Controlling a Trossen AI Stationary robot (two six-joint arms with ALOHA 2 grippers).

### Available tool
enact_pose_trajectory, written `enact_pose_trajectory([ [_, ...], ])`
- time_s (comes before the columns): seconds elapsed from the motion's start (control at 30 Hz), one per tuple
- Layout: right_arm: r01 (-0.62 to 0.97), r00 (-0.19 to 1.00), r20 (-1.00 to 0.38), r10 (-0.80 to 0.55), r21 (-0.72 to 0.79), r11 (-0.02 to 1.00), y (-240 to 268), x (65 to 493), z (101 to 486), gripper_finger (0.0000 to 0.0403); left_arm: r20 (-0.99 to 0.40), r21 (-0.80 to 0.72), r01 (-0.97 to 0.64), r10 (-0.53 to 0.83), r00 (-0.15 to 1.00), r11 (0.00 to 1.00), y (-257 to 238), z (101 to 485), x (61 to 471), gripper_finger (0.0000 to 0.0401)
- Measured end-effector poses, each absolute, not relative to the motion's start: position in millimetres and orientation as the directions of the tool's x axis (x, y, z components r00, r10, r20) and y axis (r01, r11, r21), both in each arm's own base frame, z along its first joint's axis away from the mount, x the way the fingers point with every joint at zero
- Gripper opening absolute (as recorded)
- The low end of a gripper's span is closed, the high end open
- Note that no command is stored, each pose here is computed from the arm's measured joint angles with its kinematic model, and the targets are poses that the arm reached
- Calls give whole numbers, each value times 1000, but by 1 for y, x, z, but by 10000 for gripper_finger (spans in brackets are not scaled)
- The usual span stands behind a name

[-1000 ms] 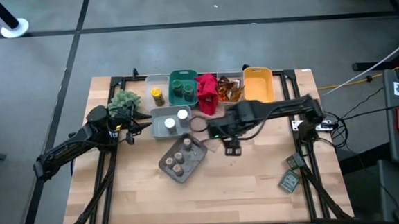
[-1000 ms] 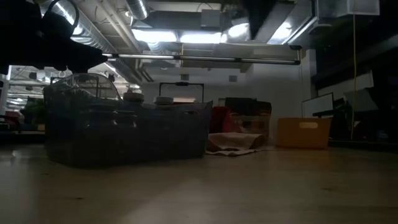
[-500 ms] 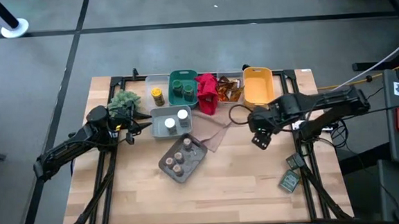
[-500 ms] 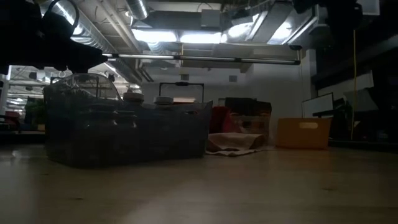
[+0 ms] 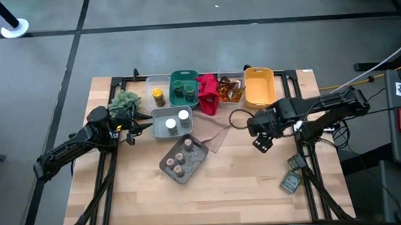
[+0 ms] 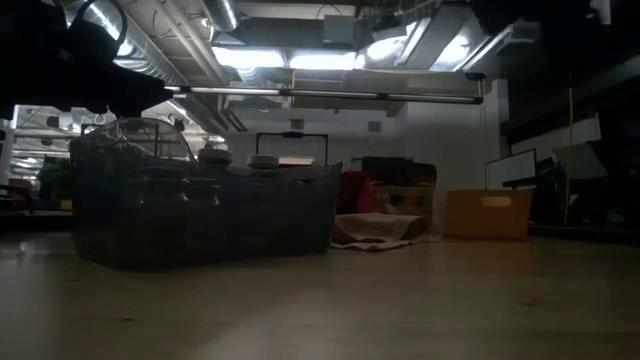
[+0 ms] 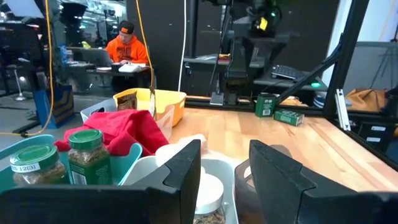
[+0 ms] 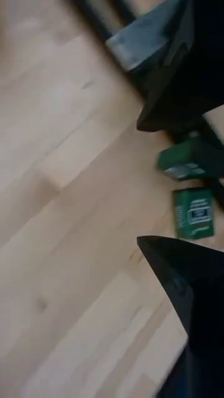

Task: Sort spices by type
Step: Put the black seasoning can into the yellow bin

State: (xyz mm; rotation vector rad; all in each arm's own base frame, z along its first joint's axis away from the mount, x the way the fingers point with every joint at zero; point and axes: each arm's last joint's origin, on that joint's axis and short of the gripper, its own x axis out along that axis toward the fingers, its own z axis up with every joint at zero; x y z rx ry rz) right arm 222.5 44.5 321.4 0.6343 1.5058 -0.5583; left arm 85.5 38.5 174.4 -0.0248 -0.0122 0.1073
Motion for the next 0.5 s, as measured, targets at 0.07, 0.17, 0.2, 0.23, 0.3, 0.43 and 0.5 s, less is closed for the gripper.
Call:
enact_pose_trajectory([
  [0.07,731,-45,-999,23,-18,682,51,217,320,289,10,-33,-107,107,994,994,38,174,86,127],
  [0.17,776,-56,-998,5,-40,630,64,211,309,289,10,-33,-107,107,994,994,38,174,86,127],
  [0.2,791,-74,-997,9,-53,609,69,208,305,289,10,-33,-107,107,994,994,38,174,86,127],
  [0.23,806,-103,-995,19,-72,587,73,205,300,289,10,-33,-107,107,994,994,38,174,86,127],
  [0.3,831,-173,-984,45,-121,544,83,198,288,289,10,-33,-107,107,994,994,38,174,86,127],
  [0.43,860,-302,-949,95,-228,456,100,182,268,289,10,-31,-107,107,994,994,38,174,86,127],
  [0.5,860,-346,-933,99,-273,432,108,174,262,289,10,-31,-107,107,994,994,38,174,86,127],
])
